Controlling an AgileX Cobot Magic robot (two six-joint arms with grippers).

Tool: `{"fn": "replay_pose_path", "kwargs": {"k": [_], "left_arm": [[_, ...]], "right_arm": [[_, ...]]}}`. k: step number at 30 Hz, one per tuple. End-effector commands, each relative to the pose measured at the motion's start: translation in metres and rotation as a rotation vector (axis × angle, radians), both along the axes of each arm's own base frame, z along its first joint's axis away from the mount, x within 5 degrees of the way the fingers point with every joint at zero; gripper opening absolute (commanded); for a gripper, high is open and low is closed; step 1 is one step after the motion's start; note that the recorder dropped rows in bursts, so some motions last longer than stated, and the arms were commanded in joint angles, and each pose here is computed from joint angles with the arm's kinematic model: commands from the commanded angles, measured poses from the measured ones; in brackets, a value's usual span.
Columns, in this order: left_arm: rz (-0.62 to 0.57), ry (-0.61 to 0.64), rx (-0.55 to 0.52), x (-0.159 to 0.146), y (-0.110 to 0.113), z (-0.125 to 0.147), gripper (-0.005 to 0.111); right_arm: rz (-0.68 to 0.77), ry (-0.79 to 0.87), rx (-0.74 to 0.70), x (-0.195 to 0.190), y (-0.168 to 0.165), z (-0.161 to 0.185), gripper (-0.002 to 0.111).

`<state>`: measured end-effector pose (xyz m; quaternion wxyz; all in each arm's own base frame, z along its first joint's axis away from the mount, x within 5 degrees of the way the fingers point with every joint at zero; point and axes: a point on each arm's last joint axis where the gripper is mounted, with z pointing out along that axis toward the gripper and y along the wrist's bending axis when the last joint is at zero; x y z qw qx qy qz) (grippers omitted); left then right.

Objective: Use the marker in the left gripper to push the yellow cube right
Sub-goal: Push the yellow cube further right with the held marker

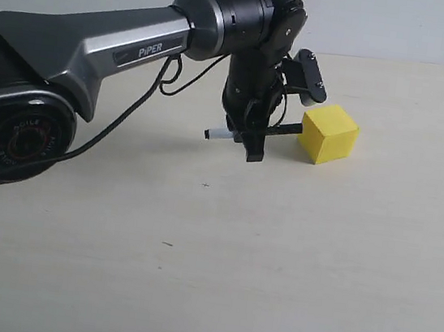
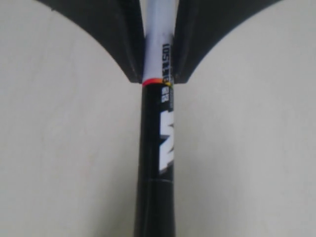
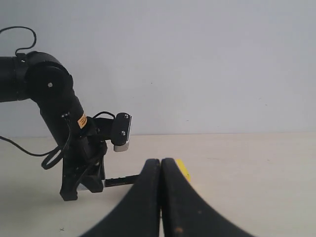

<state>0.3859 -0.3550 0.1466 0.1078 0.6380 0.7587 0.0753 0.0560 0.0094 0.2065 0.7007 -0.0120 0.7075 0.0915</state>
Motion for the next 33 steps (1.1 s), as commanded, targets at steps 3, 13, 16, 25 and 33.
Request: {"fn": "replay_pose_path", "kwargs": {"k": [3,13,16,25,33], "left_arm": [[0.109,-0.013,-0.012,0.006,-0.001,-0.010,0.000],[0.113,-0.047,-0.060,0.001,-0.015,0.001,0.000],[0.095,-0.052,-0.068,-0.004,-0.023,0.000,0.000],[0.090,-0.102,-0.138,-0.004,-0.033,0.003,0.000],[0.167,-0.084,-0.054,-0.005,-0.022,0.002,0.000]], "right_arm": [[-0.001,-0.007,-0.004,0.000,0.000,-0.001,0.000],[-0.001,-0.007,-0.004,0.000,0.000,-0.001,0.000],[-0.001,-0.007,-0.004,0.000,0.000,-0.001,0.000],[-0.001,-0.007,-0.004,0.000,0.000,-0.001,0.000],[-0.001,-0.007,-0.004,0.000,0.000,-0.001,0.000]]}}
